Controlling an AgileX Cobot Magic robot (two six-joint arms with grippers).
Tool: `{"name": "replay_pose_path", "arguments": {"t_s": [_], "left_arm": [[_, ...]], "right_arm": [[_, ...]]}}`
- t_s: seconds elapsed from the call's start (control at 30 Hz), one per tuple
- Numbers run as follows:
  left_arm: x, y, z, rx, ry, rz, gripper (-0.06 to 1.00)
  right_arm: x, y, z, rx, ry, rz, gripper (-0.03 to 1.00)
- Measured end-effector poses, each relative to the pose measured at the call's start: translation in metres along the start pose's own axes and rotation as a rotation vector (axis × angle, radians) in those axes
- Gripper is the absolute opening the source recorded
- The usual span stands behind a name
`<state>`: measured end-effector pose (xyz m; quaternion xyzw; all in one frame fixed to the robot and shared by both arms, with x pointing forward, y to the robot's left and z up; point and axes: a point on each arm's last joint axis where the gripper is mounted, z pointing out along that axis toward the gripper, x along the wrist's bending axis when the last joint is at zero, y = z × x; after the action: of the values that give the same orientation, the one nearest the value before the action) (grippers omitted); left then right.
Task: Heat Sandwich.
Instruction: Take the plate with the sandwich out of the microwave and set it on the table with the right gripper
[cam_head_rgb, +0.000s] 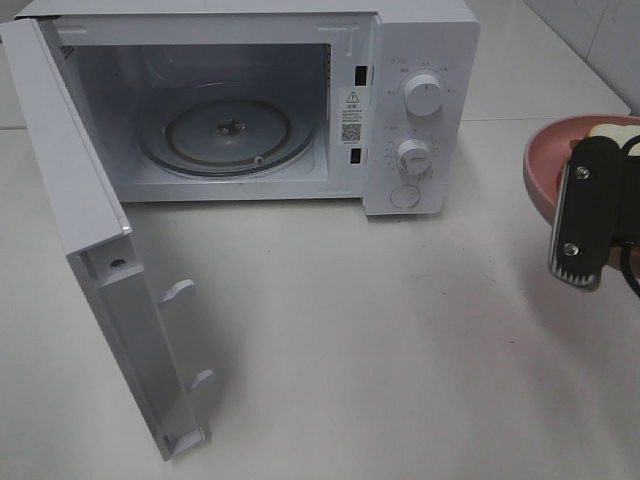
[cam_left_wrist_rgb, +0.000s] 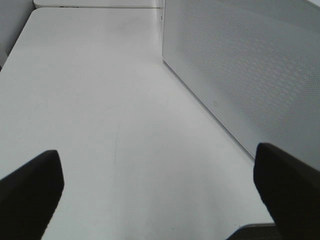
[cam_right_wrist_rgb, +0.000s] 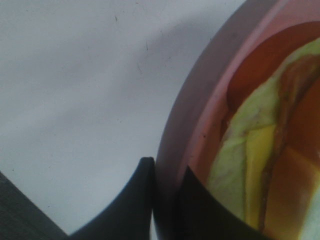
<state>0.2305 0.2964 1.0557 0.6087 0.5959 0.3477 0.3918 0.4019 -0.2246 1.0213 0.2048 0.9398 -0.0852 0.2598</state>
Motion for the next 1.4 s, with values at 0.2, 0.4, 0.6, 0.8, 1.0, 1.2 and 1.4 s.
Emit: {"name": "replay_pose_path", "arguments": {"t_s": [0.2, 0.4, 0.6, 0.8, 1.0, 1.2, 1.4], "left_arm": [[0.0, 0.0, 0.0, 0.0, 0.0, 0.0, 0.97], [0.0, 0.0, 0.0, 0.0, 0.0, 0.0, 0.97], [0.0, 0.0, 0.0, 0.0, 0.0, 0.0, 0.97], [0.0, 0.0, 0.0, 0.0, 0.0, 0.0, 0.97], [0.0, 0.0, 0.0, 0.0, 0.0, 0.0, 0.97], [0.0, 0.0, 0.0, 0.0, 0.0, 0.0, 0.97], [0.0, 0.0, 0.0, 0.0, 0.0, 0.0, 0.97]], "right_arm": [[0.001, -0.004, 0.0, 0.043, 0.006, 0.179, 0.08], [0.002, -0.003, 0.002, 0.061, 0.008, 0.278, 0.08], [0.006, 0.006, 0.018, 0.158, 0.024, 0.313, 0.08], [0.004, 0.02, 0.036, 0.228, -0.023, 0.432, 0.08], [0.004, 0.032, 0.047, 0.269, -0.027, 0.481, 0.08], [-0.001, 0.056, 0.06, 0.285, -0.036, 0.584, 0.08], [-0.012, 0.071, 0.075, 0.304, -0.039, 0.682, 0.08]]}}
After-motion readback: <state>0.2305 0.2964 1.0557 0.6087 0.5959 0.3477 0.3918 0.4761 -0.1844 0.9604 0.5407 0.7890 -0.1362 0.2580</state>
